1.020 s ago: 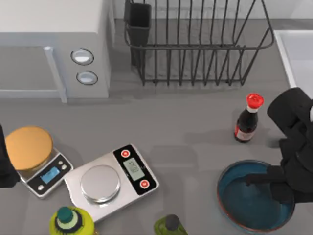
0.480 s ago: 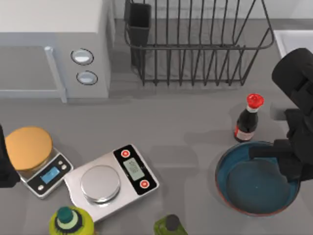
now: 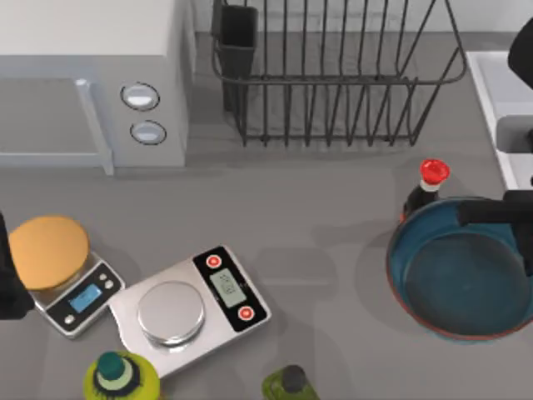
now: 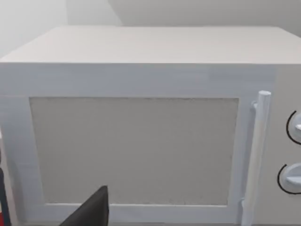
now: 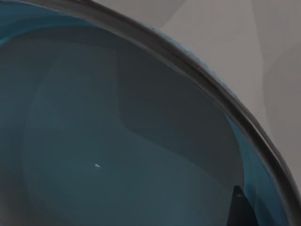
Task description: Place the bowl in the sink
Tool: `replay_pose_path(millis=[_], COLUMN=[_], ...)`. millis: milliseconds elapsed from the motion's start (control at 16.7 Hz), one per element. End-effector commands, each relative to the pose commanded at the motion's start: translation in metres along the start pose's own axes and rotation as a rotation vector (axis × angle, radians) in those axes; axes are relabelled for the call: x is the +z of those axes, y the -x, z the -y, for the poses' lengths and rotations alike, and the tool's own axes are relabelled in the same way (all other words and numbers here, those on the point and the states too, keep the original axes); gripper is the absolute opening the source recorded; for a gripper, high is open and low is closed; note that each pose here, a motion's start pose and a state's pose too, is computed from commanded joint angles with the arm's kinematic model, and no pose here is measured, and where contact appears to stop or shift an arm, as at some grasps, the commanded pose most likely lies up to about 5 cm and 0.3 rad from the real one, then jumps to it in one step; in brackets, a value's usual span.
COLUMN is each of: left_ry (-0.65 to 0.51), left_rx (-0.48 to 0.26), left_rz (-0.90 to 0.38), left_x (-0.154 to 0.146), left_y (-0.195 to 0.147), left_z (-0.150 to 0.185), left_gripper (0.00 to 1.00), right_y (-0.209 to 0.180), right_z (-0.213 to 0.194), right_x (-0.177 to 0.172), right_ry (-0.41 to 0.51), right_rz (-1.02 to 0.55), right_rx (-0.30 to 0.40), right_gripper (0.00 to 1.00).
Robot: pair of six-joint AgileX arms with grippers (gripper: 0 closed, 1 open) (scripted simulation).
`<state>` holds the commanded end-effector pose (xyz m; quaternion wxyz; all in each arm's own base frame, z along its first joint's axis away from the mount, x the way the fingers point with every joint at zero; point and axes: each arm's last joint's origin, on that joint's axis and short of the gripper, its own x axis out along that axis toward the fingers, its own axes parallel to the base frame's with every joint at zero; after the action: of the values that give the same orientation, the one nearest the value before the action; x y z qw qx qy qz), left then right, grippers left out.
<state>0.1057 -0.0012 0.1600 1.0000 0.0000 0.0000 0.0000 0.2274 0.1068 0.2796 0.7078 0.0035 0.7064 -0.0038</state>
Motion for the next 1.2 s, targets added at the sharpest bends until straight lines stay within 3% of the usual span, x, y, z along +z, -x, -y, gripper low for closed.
replay_pose_path(millis=[300, 600, 960, 1200], left_ry=[0.0, 0.0, 0.0, 0.0], left_rx=[0.0, 0.0, 0.0, 0.0], left_rz=[0.0, 0.0, 0.0, 0.0], left_x=[0.0, 0.0, 0.0, 0.0], left_y=[0.0, 0.0, 0.0, 0.0], left_z=[0.0, 0.0, 0.0, 0.0], left_gripper=[1.0, 1.0, 1.0, 1.0], right_y=[-0.001, -0.004, -0.023, -0.05], right_z=[0.0, 0.019, 0.077, 0.134], right_x=[0.001, 0.024, 0.072, 0.093], right_ry=[0.0, -0.063, -0.148, -0.153], right_rz=[0.003, 0.142, 0.536, 0.869], right_rx=[0.007, 0.144, 0.335, 0.352], right_gripper=[0.0, 0.0, 0.0, 0.0])
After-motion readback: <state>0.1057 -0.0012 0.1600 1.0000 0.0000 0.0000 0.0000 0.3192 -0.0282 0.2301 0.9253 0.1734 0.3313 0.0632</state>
